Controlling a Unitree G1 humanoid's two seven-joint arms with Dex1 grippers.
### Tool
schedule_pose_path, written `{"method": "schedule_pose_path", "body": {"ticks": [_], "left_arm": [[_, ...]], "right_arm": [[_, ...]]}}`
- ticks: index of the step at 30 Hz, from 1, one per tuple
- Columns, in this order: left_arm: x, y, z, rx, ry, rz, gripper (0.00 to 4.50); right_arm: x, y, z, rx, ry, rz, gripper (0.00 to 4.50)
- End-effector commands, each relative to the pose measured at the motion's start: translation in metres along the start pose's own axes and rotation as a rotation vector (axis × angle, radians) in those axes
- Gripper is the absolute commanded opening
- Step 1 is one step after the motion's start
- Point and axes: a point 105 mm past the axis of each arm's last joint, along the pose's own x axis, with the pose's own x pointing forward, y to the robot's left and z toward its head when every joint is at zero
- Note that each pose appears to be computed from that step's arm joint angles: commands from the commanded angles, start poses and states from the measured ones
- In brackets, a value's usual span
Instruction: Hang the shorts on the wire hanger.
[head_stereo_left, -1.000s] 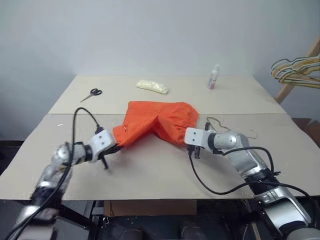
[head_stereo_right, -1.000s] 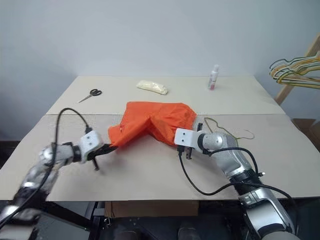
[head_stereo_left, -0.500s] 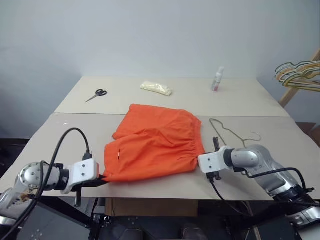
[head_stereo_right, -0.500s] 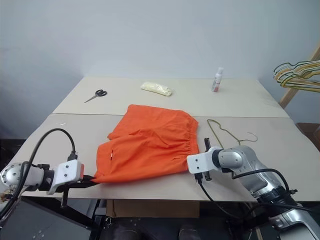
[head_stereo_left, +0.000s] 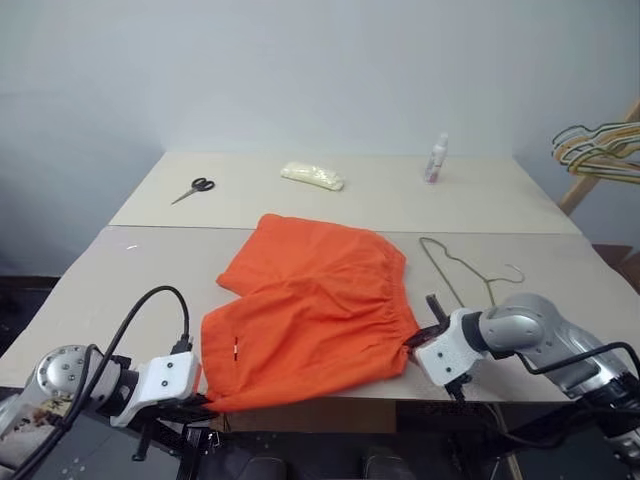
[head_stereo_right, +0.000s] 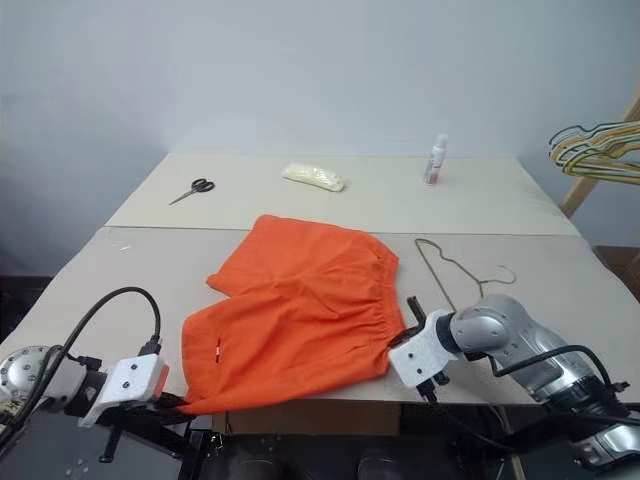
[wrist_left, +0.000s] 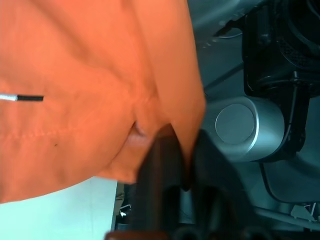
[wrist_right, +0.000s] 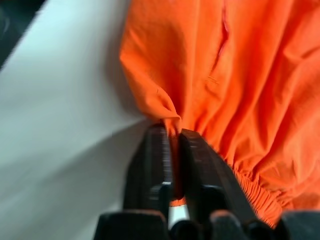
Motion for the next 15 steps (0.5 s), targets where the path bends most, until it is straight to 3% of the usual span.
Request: {"method": "schedule_pose_path", "body": {"ticks": [1,5,8,10,15], "left_arm": [[-0.006,0.004,0.007,0.041,-0.018,0.008,1.7],[-0.026,0.014,0.021,0.048,-0.121,0.069,3.01],[-0.033,0.027,0.037,0.076,-0.233,0.132,3.96],[-0.033,0.034,0.051,0.084,-0.322,0.152,4.48],[-0.025,0.048,0.081,0.14,-0.478,0.185,4.48]], "right_arm": [[-0.019,-0.009,0.005,0.027,-0.019,-0.045,1.96],[-0.049,-0.027,0.0,0.267,-0.074,-0.258,3.38],[-0.066,-0.04,-0.052,0.599,0.094,-0.499,4.38],[-0.073,-0.036,-0.079,0.755,0.184,-0.59,4.43],[-0.07,-0.028,-0.116,1.134,0.199,-0.734,4.43]]}}
